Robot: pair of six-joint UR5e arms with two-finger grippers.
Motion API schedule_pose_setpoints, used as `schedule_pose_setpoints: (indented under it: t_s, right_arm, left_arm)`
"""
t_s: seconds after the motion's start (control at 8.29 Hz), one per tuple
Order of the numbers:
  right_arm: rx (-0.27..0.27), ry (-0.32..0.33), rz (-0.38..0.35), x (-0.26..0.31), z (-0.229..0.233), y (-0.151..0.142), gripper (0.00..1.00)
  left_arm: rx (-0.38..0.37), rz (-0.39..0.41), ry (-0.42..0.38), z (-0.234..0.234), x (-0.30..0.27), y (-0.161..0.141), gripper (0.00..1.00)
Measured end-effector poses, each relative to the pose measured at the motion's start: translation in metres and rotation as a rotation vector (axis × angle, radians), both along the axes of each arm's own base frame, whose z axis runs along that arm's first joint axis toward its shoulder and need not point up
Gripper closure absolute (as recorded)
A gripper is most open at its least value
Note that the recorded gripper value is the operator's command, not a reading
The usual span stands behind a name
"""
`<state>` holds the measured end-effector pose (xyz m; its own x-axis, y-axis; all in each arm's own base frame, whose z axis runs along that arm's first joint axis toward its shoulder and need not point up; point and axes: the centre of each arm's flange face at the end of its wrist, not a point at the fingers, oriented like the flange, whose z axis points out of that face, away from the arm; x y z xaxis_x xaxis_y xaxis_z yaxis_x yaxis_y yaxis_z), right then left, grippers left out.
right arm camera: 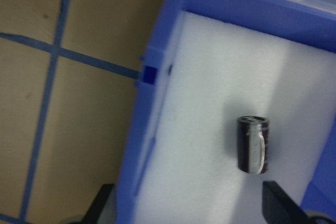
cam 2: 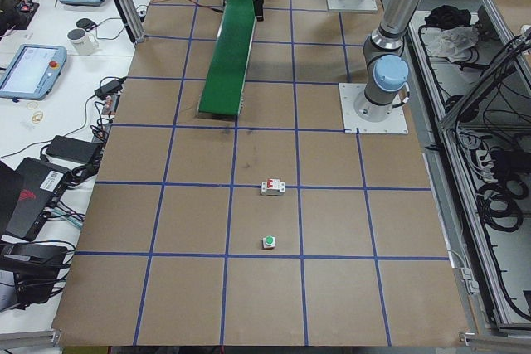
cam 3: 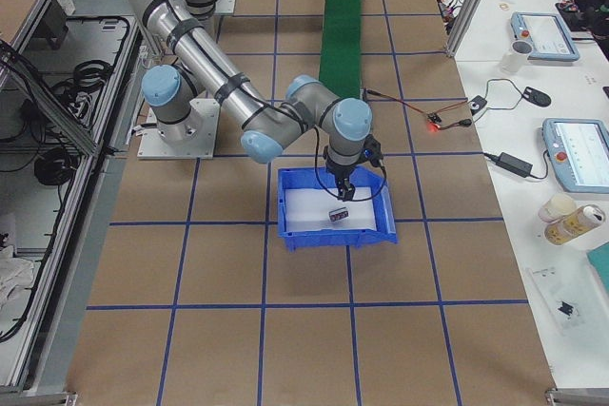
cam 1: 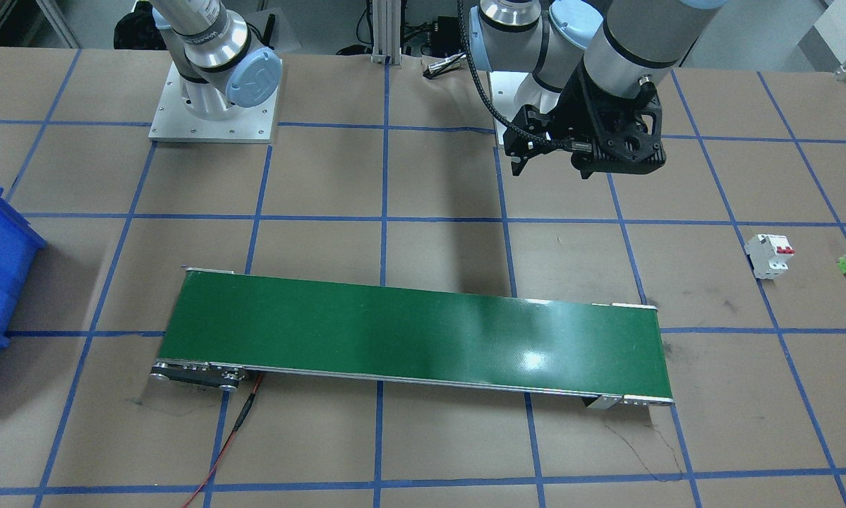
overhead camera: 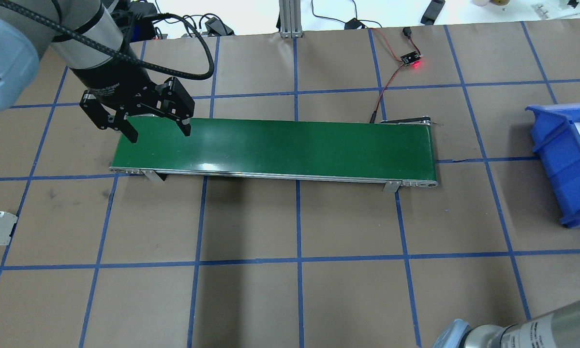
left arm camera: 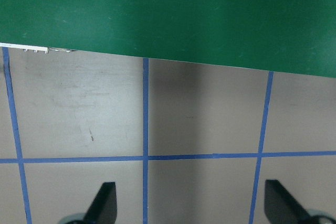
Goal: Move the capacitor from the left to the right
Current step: 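Open the right gripper and raise it away from the bin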
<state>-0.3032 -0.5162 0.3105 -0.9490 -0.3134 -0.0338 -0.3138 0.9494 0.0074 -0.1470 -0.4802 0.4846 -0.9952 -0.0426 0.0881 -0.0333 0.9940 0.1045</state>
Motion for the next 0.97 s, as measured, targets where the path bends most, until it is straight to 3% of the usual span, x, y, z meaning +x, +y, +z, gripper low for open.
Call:
schedule_pose_setpoints:
  t_s: [0.12, 0.48, 0.97]
  right_arm:
    - [0.003, -0.026, -0.035, 0.033, 0.028, 0.000, 0.00]
    - [0.014, -0.018, -0.098, 0.164, 0.106, -0.004, 0.00]
    - [0.028, 0.063, -0.213, 0.360, 0.157, 0.009, 0.00]
  left_arm:
    - [0.000, 0.000, 0.000, 0.000, 0.000, 0.000, 0.00]
    - [0.000, 0.000, 0.001, 0.000, 0.000, 0.000, 0.00]
    - [-0.001, -0.019, -0.003, 0.000, 0.000, 0.000, 0.00]
